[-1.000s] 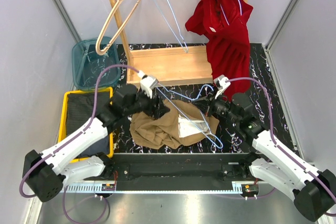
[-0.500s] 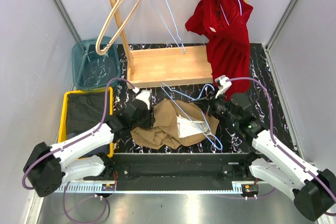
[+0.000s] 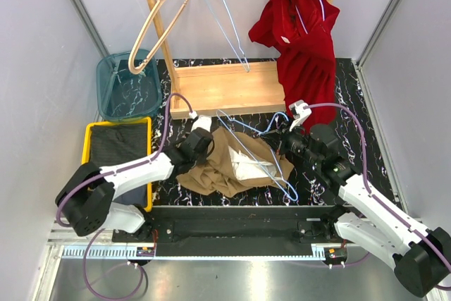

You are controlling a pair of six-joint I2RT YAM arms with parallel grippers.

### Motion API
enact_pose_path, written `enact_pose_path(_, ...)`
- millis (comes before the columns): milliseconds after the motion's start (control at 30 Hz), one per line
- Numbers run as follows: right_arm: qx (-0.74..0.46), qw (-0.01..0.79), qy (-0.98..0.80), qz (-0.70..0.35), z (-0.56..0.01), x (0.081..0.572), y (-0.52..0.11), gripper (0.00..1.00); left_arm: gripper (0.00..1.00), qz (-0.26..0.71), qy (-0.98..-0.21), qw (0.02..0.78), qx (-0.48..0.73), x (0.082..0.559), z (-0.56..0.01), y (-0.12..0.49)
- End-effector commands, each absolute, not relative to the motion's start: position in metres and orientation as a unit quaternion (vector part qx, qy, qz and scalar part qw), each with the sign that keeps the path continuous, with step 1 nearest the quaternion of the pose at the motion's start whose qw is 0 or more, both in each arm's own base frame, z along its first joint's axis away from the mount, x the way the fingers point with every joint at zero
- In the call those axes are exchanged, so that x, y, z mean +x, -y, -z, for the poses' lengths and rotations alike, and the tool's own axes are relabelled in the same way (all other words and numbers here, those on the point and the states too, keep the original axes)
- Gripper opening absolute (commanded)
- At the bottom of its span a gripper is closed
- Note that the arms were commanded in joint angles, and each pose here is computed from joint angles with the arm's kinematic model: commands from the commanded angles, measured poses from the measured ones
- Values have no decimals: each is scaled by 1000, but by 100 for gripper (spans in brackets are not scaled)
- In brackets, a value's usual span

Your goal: Place the skirt on the hanger

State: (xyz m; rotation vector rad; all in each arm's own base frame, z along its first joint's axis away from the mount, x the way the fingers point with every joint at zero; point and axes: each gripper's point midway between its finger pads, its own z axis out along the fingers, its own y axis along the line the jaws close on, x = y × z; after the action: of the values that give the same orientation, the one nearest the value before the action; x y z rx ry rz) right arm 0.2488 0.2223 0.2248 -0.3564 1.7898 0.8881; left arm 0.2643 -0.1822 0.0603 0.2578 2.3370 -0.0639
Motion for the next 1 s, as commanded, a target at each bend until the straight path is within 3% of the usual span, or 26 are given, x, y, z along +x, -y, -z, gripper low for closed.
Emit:
enact_pose_path(0,-163,553,-717,-393,-256,246,-228,0,0,4,-857,510,67,330,-112,188)
enact_pose_path(167,-157,554,-717,-393,-253,244,-226,0,0,0,-830,554,72,373,-121,201)
enact_pose_path(367,-145,561,-716,-390,-256,245,-222,0,0,-1,-840,541,48,393,-115,191)
enact_pose_path(767,-118,545,-742,-373,-234,254,-218,0,0,47,-890,453,0,319,-70,163)
enact_pose_path(867,-116,535,-751,-368,-224,255,-219,0,30,51,-894,444,-9,308,-68,157)
enact_pose_path(900,-115,532,-754,-367,-220,255,-219,0,52,48,-894,444,-11,306,-71,155)
enact_pose_path(967,-117,523,-759,-370,-214,254,-220,0,70,52,-891,451,-13,305,-82,154)
